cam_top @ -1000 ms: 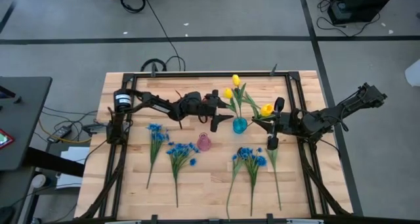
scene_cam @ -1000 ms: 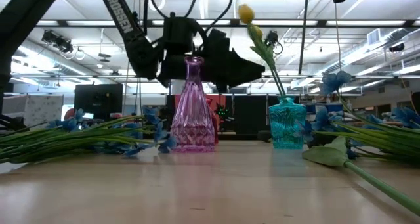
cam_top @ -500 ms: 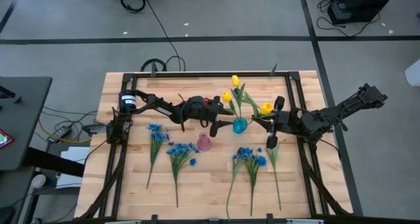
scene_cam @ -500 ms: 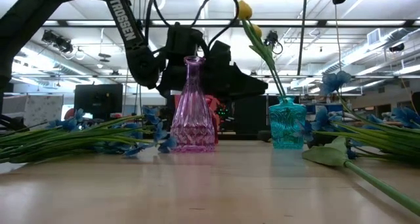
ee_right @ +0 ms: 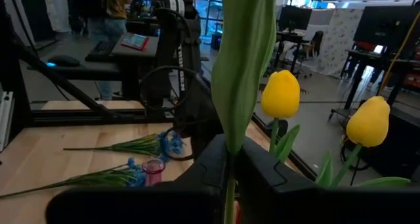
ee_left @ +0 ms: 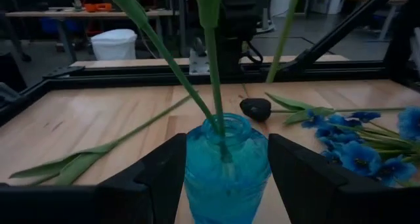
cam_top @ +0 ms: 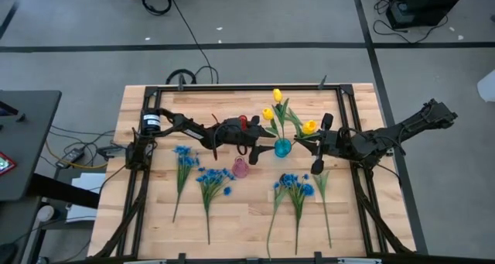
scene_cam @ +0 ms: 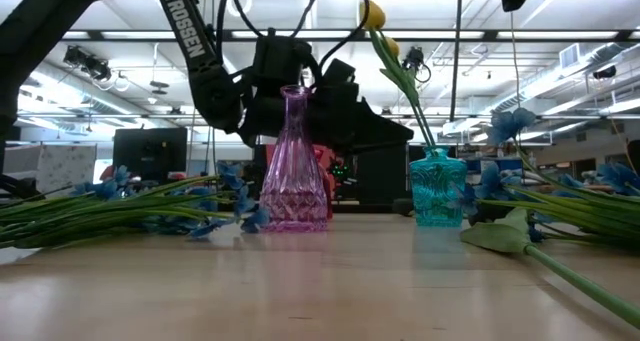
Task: Sort flowers into vase by color
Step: Put the yellow flower into the blue vase
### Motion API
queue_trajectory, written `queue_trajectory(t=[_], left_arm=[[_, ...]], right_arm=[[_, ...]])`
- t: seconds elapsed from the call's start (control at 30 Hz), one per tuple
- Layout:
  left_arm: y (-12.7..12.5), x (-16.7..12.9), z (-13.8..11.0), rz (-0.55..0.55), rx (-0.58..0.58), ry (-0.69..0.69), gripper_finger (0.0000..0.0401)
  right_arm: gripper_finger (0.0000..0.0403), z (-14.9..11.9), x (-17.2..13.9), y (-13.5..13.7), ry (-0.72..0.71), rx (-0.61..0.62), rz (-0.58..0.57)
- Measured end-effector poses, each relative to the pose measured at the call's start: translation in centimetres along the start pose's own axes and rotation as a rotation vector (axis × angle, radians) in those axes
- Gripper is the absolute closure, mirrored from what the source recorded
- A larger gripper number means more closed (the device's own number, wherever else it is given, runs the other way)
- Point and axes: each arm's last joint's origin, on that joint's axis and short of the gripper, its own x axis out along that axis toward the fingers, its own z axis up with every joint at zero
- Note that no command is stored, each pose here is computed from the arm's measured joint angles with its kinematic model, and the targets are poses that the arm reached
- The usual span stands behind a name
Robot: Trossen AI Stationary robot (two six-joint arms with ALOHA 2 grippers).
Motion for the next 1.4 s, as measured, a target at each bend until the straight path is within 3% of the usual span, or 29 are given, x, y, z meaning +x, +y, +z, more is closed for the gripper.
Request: queue_trajectory(t=[0.47,0.6,0.77,1.17,1.4], left_arm=[[-1.1,0.2,-0.4,0.055,-0.051,0.048,0.0074],[-1.0,1.0,-0.4,0.05,-0.036,0.033,0.0067],[-0.8,2.9,-2.6,0.017,-0.066,0.081,0.0066],[-0.8,3.5,-2.1,0.013,-0.063,0.039,0.0064],[-1.7,3.8,-2.5,0.04,-0.05,0.046,0.0028]], right_arm=[[0.0366,-0.1,0.0,0.0,-0.018,0.004,-0.001],[0.0366,-0.4,0.2,-0.2,-0.018,-0.003,-0.016],[0.0366,-0.9,0.6,-0.5,-0.012,-0.004,-0.026],[0.0366,-1.2,0.9,-0.6,0.012,-0.008,-0.034],[0.0366,-1.4,0.9,-0.7,0.026,-0.007,-0.039]])
